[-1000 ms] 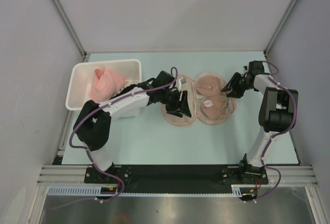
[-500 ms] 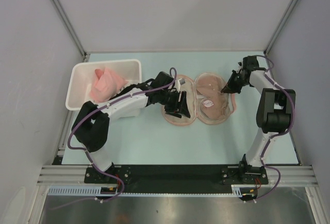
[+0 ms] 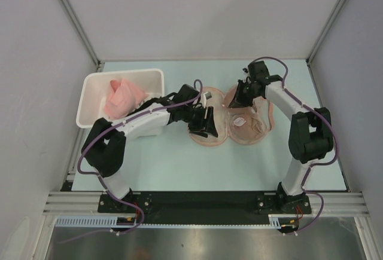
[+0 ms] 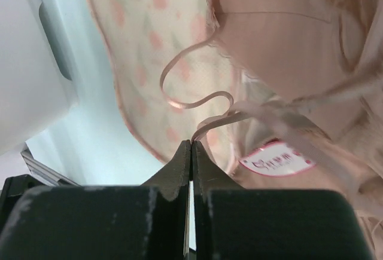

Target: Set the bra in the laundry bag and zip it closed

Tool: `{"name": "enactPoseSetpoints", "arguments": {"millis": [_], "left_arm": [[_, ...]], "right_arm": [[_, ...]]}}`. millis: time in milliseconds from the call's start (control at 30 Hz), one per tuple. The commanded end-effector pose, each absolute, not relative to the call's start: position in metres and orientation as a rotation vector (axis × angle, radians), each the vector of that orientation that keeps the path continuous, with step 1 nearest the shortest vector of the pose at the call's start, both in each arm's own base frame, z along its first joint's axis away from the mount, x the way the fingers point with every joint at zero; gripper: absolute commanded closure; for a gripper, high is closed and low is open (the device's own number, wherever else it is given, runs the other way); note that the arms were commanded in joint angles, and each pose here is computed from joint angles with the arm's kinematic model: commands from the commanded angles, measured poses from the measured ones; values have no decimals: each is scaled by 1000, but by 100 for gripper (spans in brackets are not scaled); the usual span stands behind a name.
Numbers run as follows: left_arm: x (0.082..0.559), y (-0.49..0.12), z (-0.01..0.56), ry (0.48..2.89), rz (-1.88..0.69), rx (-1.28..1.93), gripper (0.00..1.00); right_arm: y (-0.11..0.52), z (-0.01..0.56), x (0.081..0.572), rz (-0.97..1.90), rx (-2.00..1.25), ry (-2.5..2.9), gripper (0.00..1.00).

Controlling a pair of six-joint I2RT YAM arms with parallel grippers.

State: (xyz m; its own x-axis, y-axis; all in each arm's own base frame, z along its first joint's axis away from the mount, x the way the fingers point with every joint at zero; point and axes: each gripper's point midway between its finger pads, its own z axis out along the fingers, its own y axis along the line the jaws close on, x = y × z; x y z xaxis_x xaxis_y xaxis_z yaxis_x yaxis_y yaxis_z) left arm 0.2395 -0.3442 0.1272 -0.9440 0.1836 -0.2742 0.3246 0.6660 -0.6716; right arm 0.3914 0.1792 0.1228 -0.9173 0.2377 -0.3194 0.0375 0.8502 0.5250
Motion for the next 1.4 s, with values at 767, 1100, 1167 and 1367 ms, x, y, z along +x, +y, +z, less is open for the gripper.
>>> {"name": "enactPoseSetpoints", "arguments": {"millis": [767, 1100, 1167, 1367], "left_arm": [[267, -276, 105, 2736, -675, 162, 36], [305, -241, 68, 2749, -279, 69, 26], [314, -239, 56, 2777, -251, 19, 26], [347, -244, 51, 2720, -192, -6, 35]], "right_arm": [[132, 161, 357, 804, 177, 2660, 27], [67, 164, 370, 700, 410, 2567, 26], [64, 158, 367, 685, 462, 2570, 26], [59, 155, 353, 634, 493, 2540, 26]]}}
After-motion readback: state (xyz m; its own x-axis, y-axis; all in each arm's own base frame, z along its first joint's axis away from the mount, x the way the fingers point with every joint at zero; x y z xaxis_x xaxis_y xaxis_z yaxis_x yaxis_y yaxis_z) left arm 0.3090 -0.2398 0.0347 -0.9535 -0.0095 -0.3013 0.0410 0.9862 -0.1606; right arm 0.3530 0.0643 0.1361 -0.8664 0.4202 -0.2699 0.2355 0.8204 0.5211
